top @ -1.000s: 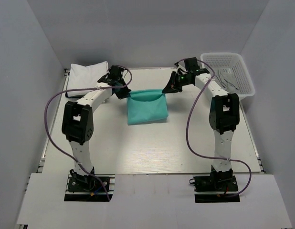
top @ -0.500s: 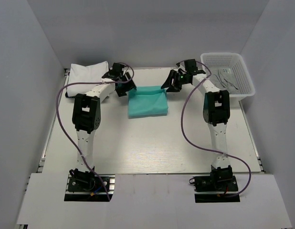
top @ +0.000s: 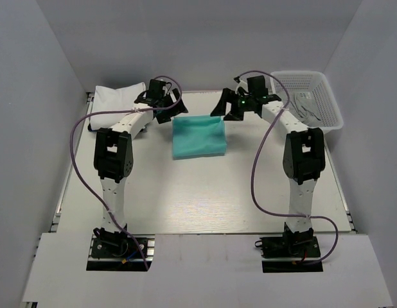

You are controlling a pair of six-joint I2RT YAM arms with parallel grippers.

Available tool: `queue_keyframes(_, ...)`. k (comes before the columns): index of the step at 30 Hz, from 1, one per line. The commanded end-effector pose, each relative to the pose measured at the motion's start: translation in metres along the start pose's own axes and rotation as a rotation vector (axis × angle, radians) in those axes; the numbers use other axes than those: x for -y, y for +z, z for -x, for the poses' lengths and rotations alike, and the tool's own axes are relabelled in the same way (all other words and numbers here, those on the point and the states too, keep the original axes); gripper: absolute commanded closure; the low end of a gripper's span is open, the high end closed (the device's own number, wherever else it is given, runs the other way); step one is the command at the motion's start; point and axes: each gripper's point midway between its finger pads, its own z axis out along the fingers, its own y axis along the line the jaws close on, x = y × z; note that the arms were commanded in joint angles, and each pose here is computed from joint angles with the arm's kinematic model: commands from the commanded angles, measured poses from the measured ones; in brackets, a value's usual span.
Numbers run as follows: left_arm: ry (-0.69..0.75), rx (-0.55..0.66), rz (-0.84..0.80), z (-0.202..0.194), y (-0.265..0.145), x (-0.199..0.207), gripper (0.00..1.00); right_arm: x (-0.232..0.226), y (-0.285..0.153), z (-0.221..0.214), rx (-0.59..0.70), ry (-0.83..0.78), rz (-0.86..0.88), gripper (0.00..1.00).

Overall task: Fold and stack the t-shirts
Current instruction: Smooth out wrinkles on the folded tshirt

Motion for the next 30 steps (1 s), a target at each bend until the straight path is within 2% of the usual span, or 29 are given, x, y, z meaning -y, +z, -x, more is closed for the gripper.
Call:
queue_keyframes(1, 0.058, 0.017, -0.097, 0.006, -0.01, 0.03, 0.0, -0.035, 0.019, -0.003, -0.003, -0.105, 0.112, 0.1)
queue_keyframes(6, 0.056, -0.01, -0.106, 0.003, 0.017, 0.028, 0.0, -0.021, 0.054, 0.006, -0.006, -0.04, 0.132, 0.1)
queue_keyframes(8, 0.051, -0.043, -0.095, -0.008, 0.036, 0.019, 0.0, -0.01, 0.068, 0.016, 0.032, -0.007, 0.14, 0.1)
queue_keyframes(11, 0.044, -0.032, -0.093, -0.001, 0.049, 0.015, 0.0, 0.002, 0.072, 0.053, 0.165, -0.012, 0.127, 0.1)
queue_keyframes(14, 0.014, -0.029, -0.104, 0.003, 0.067, 0.009, 0.0, 0.027, 0.082, 0.07, 0.247, 0.059, 0.13, 0.1)
queue_keyframes(19, -0.007, -0.025, -0.052, 0.002, 0.087, -0.01, 0.0, 0.07, 0.097, 0.062, 0.233, 0.186, 0.116, 0.1)
queue_keyframes(21, -0.009, -0.032, -0.047, -0.001, 0.088, -0.012, 0.0, 0.074, 0.099, 0.054, 0.205, 0.195, 0.131, 0.1)
queue_keyframes(24, -0.005, -0.016, -0.058, 0.004, 0.085, -0.008, 0.0, 0.057, 0.093, 0.052, 0.161, 0.148, 0.189, 0.1)
queue_keyframes(25, -0.002, 0.008, -0.063, 0.015, 0.077, -0.001, 0.0, 0.049, 0.09, 0.053, 0.153, 0.124, 0.196, 0.1)
queue_keyframes(26, 0.015, 0.047, -0.071, 0.031, 0.068, 0.008, 0.0, 0.038, 0.083, 0.069, 0.185, 0.029, 0.197, 0.1)
queue_keyframes(27, 0.019, 0.101, -0.061, 0.05, 0.054, 0.016, 0.0, 0.029, 0.073, 0.07, 0.174, 0.026, 0.173, 0.1)
queue_keyframes(29, 0.047, 0.176, -0.063, 0.078, 0.029, 0.03, 0.0, 0.001, 0.043, 0.094, 0.258, -0.075, 0.15, 0.1)
queue_keyframes(30, 0.045, 0.204, -0.042, 0.086, 0.018, 0.031, 0.0, 0.0, 0.035, 0.092, 0.253, -0.069, 0.127, 0.1)
